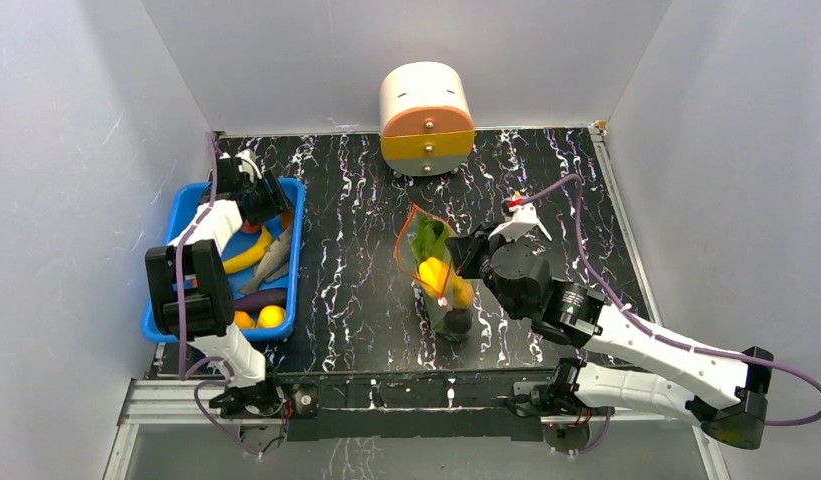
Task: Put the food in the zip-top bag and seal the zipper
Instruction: Pick up the fake fruit from the bin.
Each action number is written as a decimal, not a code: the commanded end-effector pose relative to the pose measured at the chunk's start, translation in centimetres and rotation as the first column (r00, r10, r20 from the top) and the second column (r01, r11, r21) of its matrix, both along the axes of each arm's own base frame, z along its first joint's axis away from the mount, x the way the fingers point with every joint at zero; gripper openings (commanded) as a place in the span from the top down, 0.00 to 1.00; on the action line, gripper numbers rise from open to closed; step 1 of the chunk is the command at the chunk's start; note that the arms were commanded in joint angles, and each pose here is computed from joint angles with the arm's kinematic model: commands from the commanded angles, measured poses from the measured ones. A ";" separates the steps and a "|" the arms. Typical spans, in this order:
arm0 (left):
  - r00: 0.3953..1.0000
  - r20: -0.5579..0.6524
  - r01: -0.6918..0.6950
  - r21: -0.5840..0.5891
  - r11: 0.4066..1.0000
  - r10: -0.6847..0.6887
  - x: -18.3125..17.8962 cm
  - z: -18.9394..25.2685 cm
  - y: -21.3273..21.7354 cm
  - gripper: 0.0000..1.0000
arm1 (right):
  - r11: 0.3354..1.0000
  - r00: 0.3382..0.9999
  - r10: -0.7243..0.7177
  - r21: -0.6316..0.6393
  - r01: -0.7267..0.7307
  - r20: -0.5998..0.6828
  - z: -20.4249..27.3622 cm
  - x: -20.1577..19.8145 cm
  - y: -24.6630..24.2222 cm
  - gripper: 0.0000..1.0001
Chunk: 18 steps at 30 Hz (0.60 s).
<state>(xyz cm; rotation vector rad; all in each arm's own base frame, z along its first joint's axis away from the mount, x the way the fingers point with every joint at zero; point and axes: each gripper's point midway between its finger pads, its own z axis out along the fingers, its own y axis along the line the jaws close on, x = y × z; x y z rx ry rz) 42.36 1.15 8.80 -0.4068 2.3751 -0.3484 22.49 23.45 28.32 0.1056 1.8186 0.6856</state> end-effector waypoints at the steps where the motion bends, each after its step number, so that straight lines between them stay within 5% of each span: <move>1: 0.998 -0.055 0.034 -0.036 0.999 -0.036 0.3 -1.7 0.0 0.43 | 0.995 0.998 -0.020 0.097 0.014 0.054 4.0 0.3 0.1 1.00; 18: 0.996 -0.088 -0.010 0.020 1.000 0.011 0.1 -2.2 1.6 0.60 | 0.994 0.999 -0.009 0.106 0.004 0.047 4.0 0.3 0.4 1.00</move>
